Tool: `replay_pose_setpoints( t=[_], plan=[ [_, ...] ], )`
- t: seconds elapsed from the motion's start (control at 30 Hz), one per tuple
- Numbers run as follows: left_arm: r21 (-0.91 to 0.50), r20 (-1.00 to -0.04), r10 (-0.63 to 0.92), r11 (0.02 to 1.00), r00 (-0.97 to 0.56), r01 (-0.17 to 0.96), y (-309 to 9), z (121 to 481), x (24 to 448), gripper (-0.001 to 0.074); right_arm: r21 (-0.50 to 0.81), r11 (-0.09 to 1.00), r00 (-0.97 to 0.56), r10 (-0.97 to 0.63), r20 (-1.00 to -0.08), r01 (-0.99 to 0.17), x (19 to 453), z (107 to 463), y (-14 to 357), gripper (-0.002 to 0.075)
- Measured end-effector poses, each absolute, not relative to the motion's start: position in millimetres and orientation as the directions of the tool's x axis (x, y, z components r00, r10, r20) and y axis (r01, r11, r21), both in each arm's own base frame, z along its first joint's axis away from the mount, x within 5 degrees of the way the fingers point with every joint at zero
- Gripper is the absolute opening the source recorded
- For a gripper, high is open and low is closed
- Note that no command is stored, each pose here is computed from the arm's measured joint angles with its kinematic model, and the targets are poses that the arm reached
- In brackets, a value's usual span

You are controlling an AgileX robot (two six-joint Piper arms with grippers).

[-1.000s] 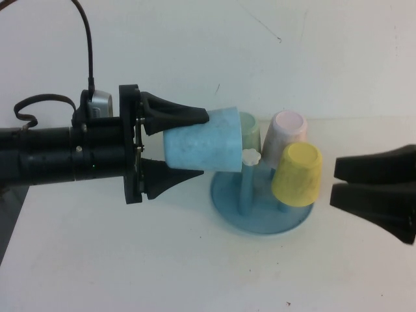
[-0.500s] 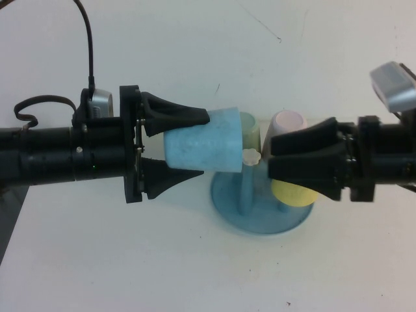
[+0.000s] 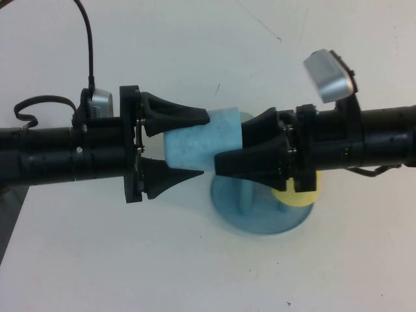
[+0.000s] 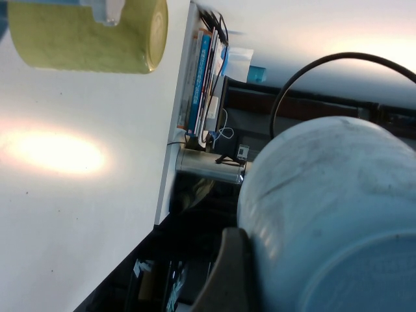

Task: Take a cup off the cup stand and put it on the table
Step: Hand over the cup

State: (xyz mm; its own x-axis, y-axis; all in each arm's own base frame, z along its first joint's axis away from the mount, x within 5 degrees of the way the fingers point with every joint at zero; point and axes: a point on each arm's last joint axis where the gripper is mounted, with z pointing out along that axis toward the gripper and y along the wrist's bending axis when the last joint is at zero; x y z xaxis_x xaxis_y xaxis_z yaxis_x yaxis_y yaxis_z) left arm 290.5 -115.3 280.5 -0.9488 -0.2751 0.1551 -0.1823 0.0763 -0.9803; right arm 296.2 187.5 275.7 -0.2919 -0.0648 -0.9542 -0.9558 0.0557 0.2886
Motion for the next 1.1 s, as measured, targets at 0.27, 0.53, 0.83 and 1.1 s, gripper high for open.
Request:
replay_pose_setpoints(
  t=[0.27, 0.53, 0.83, 1.1],
  plan=[
    [-0.984, 0.141, -0.264, 0.070, -0.954, -0.165, -115.6, 281.6, 289.8, 0.0587, 0.261, 0.018, -0.262, -0.072, -0.962, -0.965, 298.4, 279.9, 205.8, 0.0166],
    [-0.993, 0.058, -0.265, 0.081, -0.962, -0.082, -114.7, 282.6, 290.7, 0.0587, 0.272, 0.030, -0.273, -0.076, -0.959, -0.962, 300.6, 278.7, 206.9, 0.0029],
    [-0.993, 0.056, -0.268, 0.082, -0.962, -0.080, -114.2, 282.5, 290.9, 0.0587, 0.275, 0.031, -0.277, -0.076, -0.958, -0.961, 300.7, 278.7, 206.8, 0.0028],
    [-0.995, -0.051, -0.264, 0.099, -0.963, 0.026, -112.6, 283.8, 291.7, 0.0587, 0.261, 0.031, -0.263, -0.078, -0.962, -0.965, 300.8, 278.7, 206.8, 0.0027]
  ],
)
